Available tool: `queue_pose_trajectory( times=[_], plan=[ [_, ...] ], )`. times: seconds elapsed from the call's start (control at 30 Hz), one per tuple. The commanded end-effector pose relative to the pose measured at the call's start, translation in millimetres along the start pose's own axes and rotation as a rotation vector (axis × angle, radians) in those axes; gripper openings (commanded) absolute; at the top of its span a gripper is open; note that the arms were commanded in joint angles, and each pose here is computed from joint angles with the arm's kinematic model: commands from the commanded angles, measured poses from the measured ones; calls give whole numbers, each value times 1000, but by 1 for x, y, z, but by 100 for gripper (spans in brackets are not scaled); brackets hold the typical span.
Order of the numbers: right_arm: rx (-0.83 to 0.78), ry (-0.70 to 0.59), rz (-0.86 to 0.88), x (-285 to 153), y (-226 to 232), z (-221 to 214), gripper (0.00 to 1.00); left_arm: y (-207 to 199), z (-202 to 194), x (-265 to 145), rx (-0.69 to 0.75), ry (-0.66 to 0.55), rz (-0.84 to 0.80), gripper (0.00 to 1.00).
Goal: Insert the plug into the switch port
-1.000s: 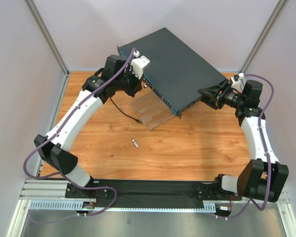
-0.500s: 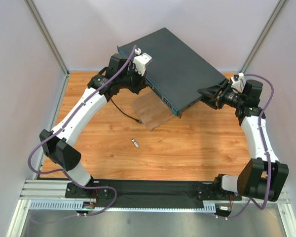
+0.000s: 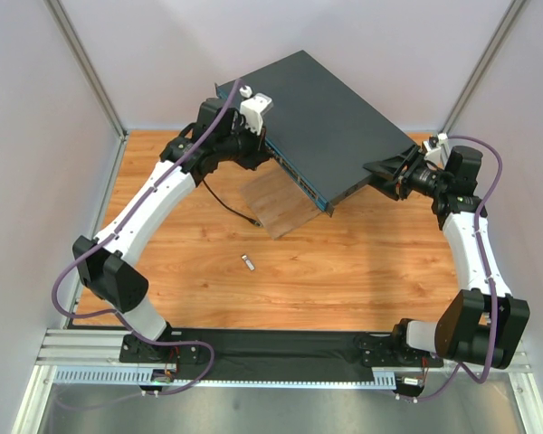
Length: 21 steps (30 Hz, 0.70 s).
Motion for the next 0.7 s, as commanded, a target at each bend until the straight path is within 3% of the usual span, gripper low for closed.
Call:
queue_pose_trajectory(
  times=[0.0,0.5,0.63,0.67],
  plan=[
    [-281,-93,-32,11,-9,23,0,-23,28,20,-39,-130,-123,0],
    [-282,-92,-38,12,-11,22,0,-25,34,32,-151,-160,-185,0],
    [-304,-104,-35,10,-5,29,0,-22,26,-9,-58,-126,-209,10],
    [-306,-106,-35,10,-5,31,1,-29,12,-20,-31,-64,-274,12]
  ],
)
Point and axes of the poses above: each gripper's point midway between its finger pads, its own x axis out along the fingers, its own y axis along the line the jaws close on, z = x × y, the point moved 2 cm from there along -x, back along the fingers, and after that the axes turned 13 degrees about -x, right-handed, at the moved point
